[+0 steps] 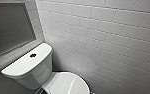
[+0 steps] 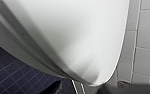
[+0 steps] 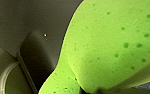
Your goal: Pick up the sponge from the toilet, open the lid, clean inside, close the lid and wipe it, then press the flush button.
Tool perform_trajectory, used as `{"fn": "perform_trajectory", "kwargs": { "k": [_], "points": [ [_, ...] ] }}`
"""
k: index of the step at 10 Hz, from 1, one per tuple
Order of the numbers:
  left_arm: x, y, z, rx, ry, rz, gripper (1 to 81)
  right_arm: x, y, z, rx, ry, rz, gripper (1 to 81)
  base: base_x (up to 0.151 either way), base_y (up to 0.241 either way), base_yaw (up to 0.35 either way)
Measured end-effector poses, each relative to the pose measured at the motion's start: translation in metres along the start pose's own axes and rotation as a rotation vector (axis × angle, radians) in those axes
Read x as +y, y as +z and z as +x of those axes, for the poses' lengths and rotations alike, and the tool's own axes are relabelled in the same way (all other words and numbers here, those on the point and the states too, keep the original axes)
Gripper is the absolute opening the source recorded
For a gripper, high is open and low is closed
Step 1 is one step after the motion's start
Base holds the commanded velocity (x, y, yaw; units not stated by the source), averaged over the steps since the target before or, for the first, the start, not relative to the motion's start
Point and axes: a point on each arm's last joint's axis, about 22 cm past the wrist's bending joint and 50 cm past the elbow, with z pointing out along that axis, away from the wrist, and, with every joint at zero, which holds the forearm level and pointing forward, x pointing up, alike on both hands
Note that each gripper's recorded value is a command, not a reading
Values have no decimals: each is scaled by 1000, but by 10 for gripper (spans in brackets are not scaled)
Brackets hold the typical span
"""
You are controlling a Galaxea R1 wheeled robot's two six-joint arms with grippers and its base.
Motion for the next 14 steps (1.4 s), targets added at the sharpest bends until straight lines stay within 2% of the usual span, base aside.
{"fn": "perform_trajectory", "kwargs": {
  "k": [4, 8, 10, 12, 14],
  "points": [
    [7, 2, 4, 0, -5, -7, 811, -1, 0, 0, 0, 0, 1, 10, 0, 0, 0],
    [2, 5, 8, 14, -58, 4, 811, -1, 1, 0, 1, 0, -1, 10, 0, 0, 0],
    [6, -1, 11, 11, -87, -5, 811, -2, 1, 0, 1, 1, 1, 10, 0, 0, 0],
    [9, -9, 19, 34, -126, -19, 811, -2, 1, 0, 1, 1, 1, 10, 0, 0, 0],
    [10, -9, 21, 36, -138, -22, 811, -2, 1, 0, 1, 0, 1, 10, 0, 0, 0]
  ]
}}
